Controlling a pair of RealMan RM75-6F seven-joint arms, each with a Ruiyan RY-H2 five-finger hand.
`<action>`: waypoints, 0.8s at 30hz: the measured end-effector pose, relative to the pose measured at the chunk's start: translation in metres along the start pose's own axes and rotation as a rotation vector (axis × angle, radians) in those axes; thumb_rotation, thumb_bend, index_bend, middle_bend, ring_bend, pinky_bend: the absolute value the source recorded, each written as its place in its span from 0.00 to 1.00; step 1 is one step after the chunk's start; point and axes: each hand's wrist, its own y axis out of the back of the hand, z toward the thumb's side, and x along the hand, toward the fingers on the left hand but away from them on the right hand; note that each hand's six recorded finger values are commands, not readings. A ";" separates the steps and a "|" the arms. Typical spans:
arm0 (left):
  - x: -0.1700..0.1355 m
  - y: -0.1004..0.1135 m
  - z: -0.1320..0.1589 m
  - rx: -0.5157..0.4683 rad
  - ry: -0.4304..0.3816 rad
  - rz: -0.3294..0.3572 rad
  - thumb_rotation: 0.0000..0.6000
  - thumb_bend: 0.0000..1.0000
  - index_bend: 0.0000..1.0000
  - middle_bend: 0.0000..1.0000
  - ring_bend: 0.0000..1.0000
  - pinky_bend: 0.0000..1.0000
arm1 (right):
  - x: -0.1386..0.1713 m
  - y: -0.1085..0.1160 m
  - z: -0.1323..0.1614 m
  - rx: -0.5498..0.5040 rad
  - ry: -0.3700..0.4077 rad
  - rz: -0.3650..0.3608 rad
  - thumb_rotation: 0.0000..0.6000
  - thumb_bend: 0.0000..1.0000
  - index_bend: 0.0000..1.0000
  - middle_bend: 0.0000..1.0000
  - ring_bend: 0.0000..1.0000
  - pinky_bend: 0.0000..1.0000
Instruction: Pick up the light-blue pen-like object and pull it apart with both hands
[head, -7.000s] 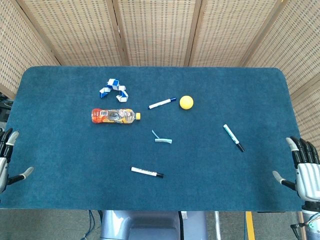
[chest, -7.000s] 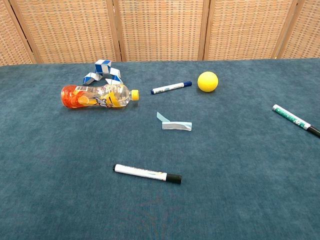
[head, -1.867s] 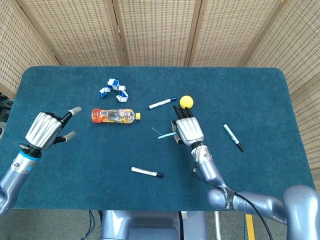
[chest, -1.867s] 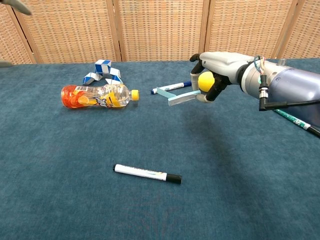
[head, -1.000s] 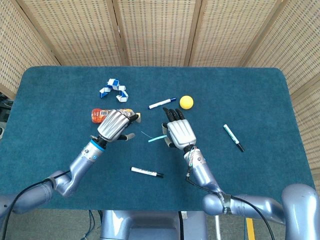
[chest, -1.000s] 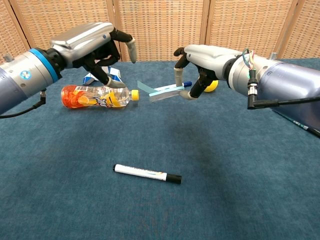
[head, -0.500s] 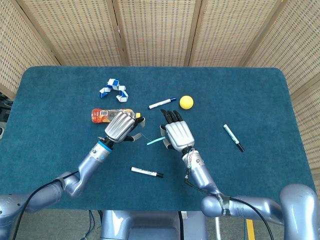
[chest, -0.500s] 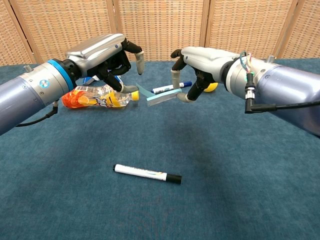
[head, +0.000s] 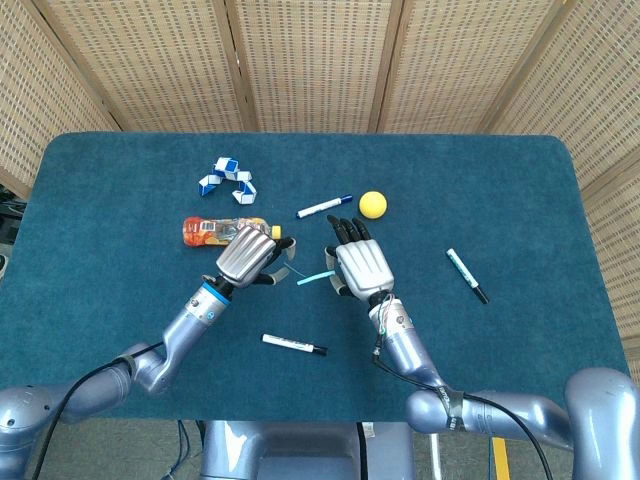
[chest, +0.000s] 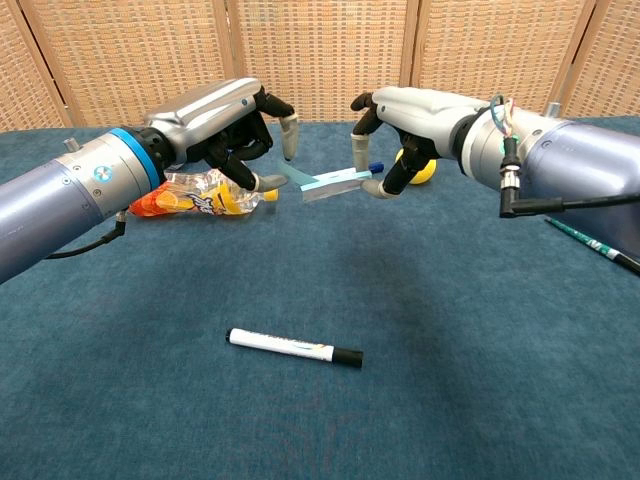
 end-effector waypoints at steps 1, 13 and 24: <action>0.000 0.000 0.000 0.000 -0.003 0.000 1.00 0.32 0.55 0.95 1.00 0.94 | 0.000 0.000 0.000 0.000 0.000 0.000 1.00 0.54 0.63 0.02 0.00 0.00; 0.001 -0.001 0.005 -0.001 -0.024 0.004 1.00 0.39 0.56 0.95 1.00 0.94 | 0.000 0.003 -0.002 0.001 -0.004 -0.003 1.00 0.57 0.63 0.02 0.00 0.00; 0.001 -0.002 0.003 -0.003 -0.017 0.005 1.00 0.47 0.66 0.96 1.00 0.94 | 0.001 0.004 -0.003 0.003 -0.005 -0.006 1.00 0.57 0.63 0.02 0.00 0.00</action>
